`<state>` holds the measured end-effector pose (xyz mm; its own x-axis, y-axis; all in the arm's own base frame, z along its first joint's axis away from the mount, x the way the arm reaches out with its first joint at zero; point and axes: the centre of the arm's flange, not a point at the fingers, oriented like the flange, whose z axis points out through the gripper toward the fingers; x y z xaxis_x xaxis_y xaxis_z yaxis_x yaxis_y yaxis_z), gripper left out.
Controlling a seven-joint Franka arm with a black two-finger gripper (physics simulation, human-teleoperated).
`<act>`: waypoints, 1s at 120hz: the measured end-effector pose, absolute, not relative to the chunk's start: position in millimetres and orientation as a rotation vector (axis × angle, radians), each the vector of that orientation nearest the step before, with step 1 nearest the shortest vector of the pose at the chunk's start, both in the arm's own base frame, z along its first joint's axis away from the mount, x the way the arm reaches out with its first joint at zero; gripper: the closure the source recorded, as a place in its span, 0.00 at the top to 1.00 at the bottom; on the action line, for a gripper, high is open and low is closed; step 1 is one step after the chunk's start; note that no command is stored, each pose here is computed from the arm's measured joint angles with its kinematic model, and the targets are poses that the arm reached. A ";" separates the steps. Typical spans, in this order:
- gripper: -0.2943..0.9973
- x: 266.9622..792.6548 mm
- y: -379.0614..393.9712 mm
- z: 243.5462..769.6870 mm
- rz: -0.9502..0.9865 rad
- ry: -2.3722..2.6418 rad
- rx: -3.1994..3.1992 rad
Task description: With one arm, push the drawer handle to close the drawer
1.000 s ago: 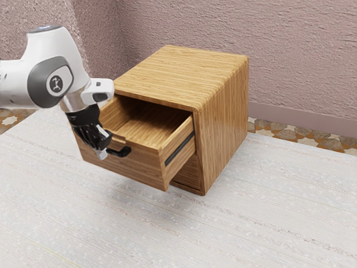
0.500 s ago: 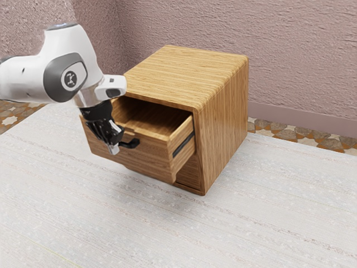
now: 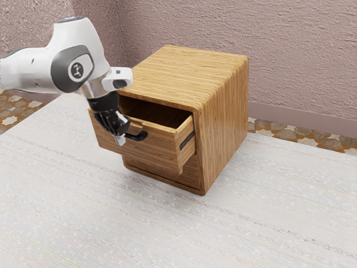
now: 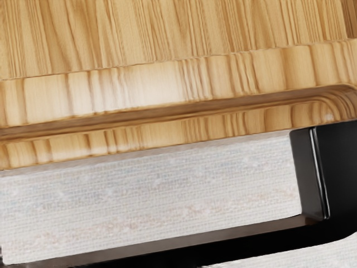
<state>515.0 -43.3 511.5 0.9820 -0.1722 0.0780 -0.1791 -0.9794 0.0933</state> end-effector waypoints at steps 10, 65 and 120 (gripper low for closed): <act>0.16 519.6 -41.1 509.4 0.100 -0.263 3.027; 0.17 597.3 -38.7 505.7 0.138 -0.331 2.982; 0.32 428.0 -24.1 703.9 0.252 -0.038 3.229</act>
<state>428.0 -24.1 703.9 0.9877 -0.0311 0.1534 -0.0161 -0.9950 -0.0984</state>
